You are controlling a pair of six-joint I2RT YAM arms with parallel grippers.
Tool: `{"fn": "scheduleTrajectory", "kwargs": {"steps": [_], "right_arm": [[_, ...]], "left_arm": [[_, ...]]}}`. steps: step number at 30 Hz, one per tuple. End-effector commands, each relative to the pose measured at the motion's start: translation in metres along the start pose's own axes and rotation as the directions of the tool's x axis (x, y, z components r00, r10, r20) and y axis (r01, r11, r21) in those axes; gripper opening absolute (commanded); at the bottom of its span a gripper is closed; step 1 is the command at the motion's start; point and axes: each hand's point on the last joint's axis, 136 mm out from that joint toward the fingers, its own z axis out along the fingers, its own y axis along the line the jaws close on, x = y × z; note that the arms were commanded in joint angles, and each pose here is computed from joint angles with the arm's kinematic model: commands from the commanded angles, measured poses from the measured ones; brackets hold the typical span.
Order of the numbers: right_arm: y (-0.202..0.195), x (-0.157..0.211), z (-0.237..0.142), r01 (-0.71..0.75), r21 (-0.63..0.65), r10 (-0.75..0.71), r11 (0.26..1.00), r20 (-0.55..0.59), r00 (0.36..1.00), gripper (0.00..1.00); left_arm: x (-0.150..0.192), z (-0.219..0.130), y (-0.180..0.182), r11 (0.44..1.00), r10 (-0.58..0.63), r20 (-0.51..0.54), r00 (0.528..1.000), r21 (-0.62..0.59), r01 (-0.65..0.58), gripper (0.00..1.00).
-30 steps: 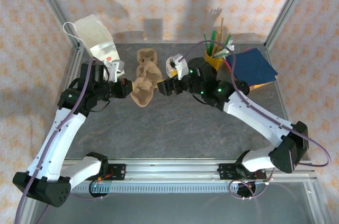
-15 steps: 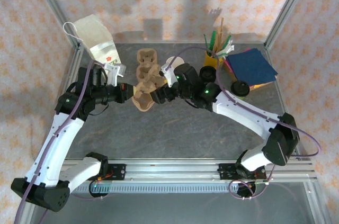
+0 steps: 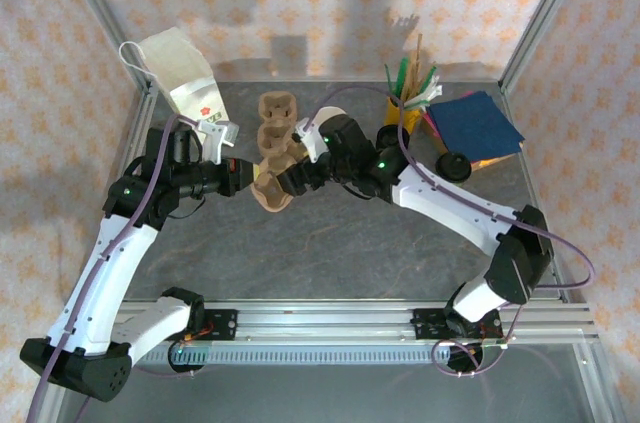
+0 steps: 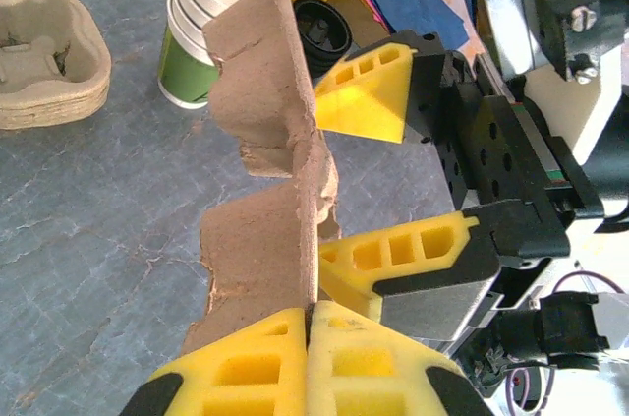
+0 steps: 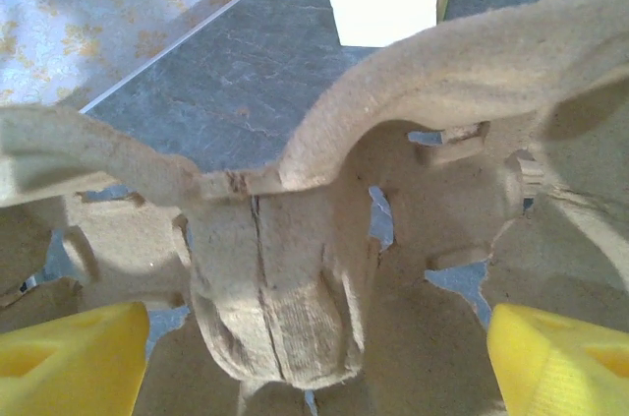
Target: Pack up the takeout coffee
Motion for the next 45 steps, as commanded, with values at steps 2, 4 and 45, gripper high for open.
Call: {"fn": "scheduleTrajectory", "kwargs": {"steps": [2,4,45], "right_arm": [[0.003,-0.0066,0.0027,0.031,-0.01,-0.031,0.999,-0.008,0.999,0.88],[0.0032,-0.0067,0.0039,0.033,-0.011,-0.034,0.999,-0.01,0.999,0.88],[0.0065,-0.0062,0.009,0.025,-0.04,-0.025,0.999,-0.002,1.0,0.48]], "left_arm": [[-0.0036,-0.0012,-0.0105,0.998,0.024,0.028,0.999,0.05,-0.026,0.0],[-0.0031,-0.0005,-0.0092,0.999,0.02,0.026,0.999,0.046,-0.021,0.0],[-0.0021,0.0042,-0.0087,0.998,0.001,0.018,1.0,0.057,-0.002,0.0]]}}
